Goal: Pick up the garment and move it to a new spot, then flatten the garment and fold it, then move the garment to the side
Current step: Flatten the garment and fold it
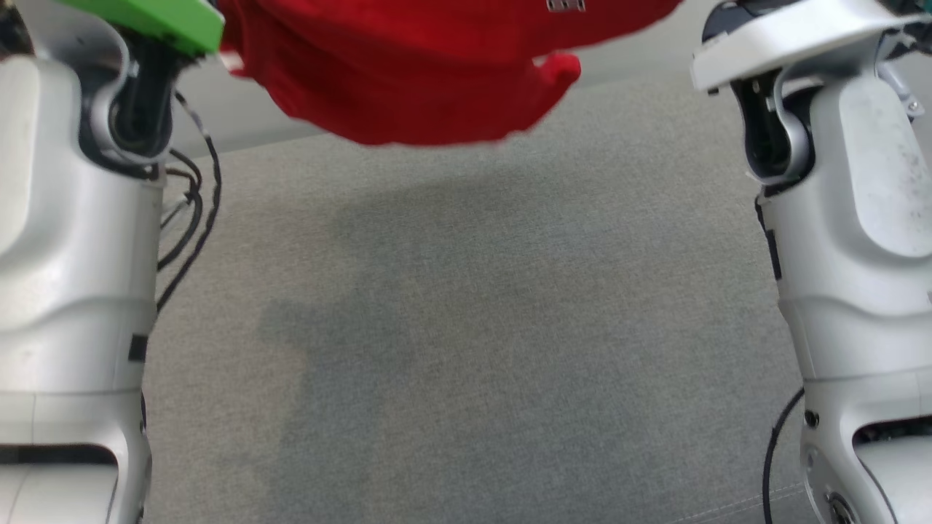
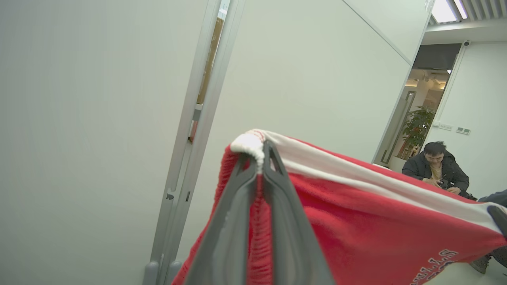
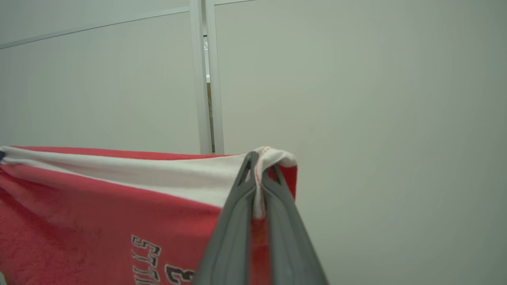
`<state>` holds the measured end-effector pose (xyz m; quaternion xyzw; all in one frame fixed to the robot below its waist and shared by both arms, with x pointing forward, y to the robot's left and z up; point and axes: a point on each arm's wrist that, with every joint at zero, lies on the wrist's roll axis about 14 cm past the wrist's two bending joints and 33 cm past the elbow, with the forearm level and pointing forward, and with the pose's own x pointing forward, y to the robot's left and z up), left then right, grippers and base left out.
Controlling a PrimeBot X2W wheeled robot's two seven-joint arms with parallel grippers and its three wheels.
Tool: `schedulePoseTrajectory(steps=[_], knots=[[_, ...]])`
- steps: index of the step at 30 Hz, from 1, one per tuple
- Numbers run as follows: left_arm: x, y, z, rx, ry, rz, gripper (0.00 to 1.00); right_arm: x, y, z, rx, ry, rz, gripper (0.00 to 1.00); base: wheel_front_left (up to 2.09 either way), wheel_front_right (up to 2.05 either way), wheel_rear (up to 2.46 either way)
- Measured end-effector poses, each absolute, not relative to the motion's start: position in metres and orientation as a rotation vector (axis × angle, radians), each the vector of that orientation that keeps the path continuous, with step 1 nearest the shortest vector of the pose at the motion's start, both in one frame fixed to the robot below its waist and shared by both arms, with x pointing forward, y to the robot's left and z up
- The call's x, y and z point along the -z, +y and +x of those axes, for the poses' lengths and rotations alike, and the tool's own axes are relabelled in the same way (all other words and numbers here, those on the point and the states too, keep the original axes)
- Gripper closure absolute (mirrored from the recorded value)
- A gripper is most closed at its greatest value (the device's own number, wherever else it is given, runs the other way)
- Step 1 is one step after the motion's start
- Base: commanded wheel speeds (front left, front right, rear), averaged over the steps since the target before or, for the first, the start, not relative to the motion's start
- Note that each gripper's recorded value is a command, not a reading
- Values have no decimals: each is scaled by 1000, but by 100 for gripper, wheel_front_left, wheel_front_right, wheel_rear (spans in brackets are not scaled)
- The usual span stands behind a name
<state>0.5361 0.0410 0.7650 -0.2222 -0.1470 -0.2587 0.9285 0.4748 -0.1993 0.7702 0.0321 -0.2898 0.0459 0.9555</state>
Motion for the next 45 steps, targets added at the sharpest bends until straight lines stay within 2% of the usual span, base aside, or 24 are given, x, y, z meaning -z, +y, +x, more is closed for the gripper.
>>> schedulePoseTrajectory(steps=[3, 7, 9, 12, 18, 22, 30, 40, 45], knots=[[-765, 36, 559, 523, -336, -475, 100, -758, -199, 498, -87, -566, 56, 100, 0, 0, 0], [-685, 28, 590, 488, -185, -496, 100, -679, -191, 530, -102, -373, 50, 100, 0, 0, 0], [-632, 29, 597, 447, -94, -539, 100, -622, -183, 537, -116, -240, 72, 100, 0, 0, 0], [-549, 25, 589, 402, 62, -573, 100, -547, -185, 529, -93, -82, 129, 100, 0, 0, 0], [-479, 29, 550, 349, 167, -653, 100, -488, -189, 500, -37, 8, 239, 100, 0, 0, 0], [-466, 37, 518, 341, 178, -662, 100, -485, -195, 473, -5, -12, 273, 100, 0, 0, 0], [-487, 61, 458, 319, 92, -693, 100, -508, -209, 416, 42, -100, 271, 100, 0, 0, 0], [-514, 70, 352, 317, 8, -776, 100, -539, -222, 326, 78, -205, 255, 100, 0, 0, 0], [-506, 70, 313, 296, 68, -791, 100, -540, -226, 301, 84, -177, 243, 100, 0, 0, 0]])
